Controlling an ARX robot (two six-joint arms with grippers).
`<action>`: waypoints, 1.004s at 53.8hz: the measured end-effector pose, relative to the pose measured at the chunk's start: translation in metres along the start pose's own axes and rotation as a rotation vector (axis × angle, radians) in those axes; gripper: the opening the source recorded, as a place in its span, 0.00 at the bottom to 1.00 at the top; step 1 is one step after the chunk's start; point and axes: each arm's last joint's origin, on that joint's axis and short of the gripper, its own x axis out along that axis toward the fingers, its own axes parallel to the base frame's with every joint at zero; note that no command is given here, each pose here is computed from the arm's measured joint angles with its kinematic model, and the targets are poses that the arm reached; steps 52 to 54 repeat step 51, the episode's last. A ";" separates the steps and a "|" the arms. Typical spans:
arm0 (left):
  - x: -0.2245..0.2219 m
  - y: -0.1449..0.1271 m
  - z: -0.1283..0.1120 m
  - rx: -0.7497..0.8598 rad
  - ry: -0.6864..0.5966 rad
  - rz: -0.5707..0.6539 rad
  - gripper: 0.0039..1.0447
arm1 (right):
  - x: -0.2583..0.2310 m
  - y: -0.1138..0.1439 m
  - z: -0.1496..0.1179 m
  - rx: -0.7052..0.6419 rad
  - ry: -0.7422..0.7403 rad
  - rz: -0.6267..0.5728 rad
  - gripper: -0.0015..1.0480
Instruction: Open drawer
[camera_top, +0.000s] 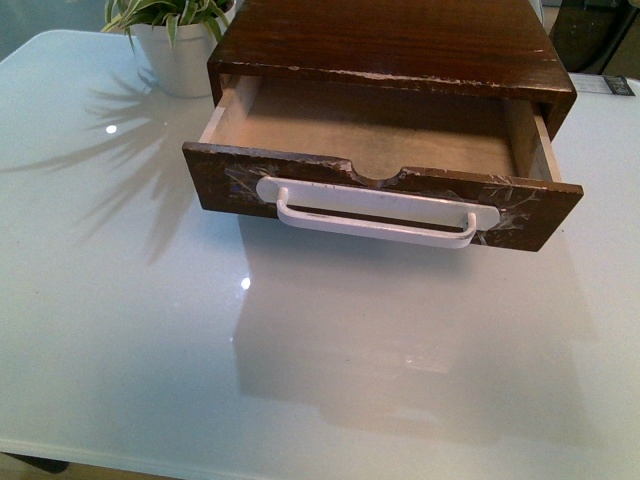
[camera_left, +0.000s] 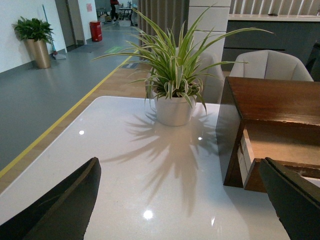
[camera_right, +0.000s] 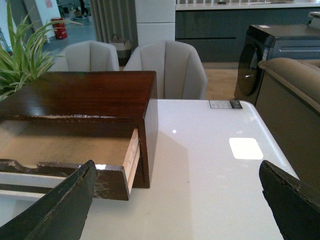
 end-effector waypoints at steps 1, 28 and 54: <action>0.000 0.000 0.000 0.000 0.000 0.000 0.92 | 0.000 0.000 0.000 0.000 0.000 0.000 0.91; 0.000 0.000 0.000 0.000 0.000 0.000 0.92 | 0.000 0.000 0.000 0.000 0.000 0.000 0.91; 0.000 0.000 0.000 0.000 0.000 0.000 0.92 | 0.000 0.000 0.000 0.000 0.000 0.000 0.91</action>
